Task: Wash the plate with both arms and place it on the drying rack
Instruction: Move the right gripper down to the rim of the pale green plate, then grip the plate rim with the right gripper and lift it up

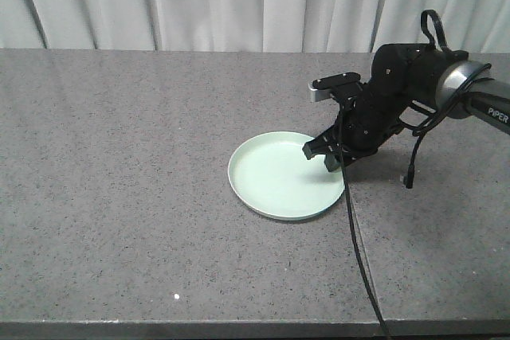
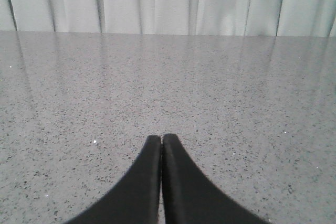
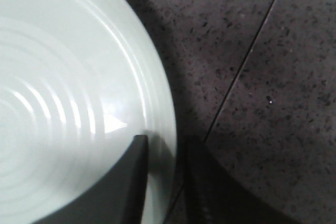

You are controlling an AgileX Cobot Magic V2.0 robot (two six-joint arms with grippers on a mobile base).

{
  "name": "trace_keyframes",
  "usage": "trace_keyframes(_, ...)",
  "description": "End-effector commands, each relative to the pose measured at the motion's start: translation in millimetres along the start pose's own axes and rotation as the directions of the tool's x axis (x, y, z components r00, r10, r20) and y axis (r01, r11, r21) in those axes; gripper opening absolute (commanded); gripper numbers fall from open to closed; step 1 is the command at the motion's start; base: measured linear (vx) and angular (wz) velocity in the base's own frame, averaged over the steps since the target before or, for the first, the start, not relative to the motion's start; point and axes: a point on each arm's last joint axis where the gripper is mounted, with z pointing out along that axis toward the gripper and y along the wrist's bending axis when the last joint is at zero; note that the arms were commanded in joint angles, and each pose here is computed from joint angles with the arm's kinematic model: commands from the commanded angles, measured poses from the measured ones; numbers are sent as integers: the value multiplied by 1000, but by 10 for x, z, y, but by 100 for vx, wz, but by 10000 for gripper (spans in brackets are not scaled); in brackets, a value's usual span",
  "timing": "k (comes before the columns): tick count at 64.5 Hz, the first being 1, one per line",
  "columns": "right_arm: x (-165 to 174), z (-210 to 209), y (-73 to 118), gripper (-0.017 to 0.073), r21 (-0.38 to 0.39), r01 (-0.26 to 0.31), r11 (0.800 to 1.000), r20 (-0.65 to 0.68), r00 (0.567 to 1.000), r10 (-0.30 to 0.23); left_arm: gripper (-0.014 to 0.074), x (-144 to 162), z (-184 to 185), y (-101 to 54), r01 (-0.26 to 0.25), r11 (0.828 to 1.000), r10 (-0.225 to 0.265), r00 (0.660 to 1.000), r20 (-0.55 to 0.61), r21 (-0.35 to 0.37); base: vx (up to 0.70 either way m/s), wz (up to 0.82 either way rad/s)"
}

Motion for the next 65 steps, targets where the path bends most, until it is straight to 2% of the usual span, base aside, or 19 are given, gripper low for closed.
trace_keyframes(1, -74, -290, 8, -13, 28, 23, 999, 71, 997, -25, -6, -170, -37, -15, 13, 1000, -15, 993, 113, 18, 0, 0)
trace_keyframes(9, -73, -291, -2, -10, 28, 21, 999, 71, 997, -23, -6, -170, -37, -15, 13, 1000, -15, 993, 113, 18, 0, 0)
trace_keyframes(19, -76, -418, -43, -5, -4, -17, 1000, 110, 994, 18, -6, -170, -37, -15, 13, 1000, -15, 993, 113, 18, 0, 0)
trace_keyframes(26, -77, -637, -114, -2, -79, -71, 994, 177, 981, 84, -6, -170, -37, -15, 13, 1000, -15, 993, 113, 18, 0, 0)
trace_keyframes(34, -48, -1036, -200, -1, -187, -82, 979, 282, 950, 134, -6, -170, -37, -15, 13, 1000, -15, 993, 113, 18, 0, 0)
trace_keyframes(40, 14, -1379, -248, -1, -258, -68, 964, 357, 920, 161, -6, -170, -37, -15, 13, 1000, -15, 993, 113, 18, 0, 0)
trace_keyframes(47, 144, -1842, -291, -1, -302, -20, 953, 455, 875, 163, -6, -170, -37, -15, 13, 1000, -15, 993, 113, 18, 0, 0)
trace_keyframes(56, 382, -2386, -299, -1, -299, 28, 954, 554, 819, 149, -6, -170, -37, -15, 13, 1000, -15, 993, 113, 18, 0, 0)
trace_keyframes(65, 626, -2761, -258, -1, -274, 65, 960, 598, 793, 117, -6, -170, -37, -15, 13, 1000, -15, 993, 113, 18, 0, 0)
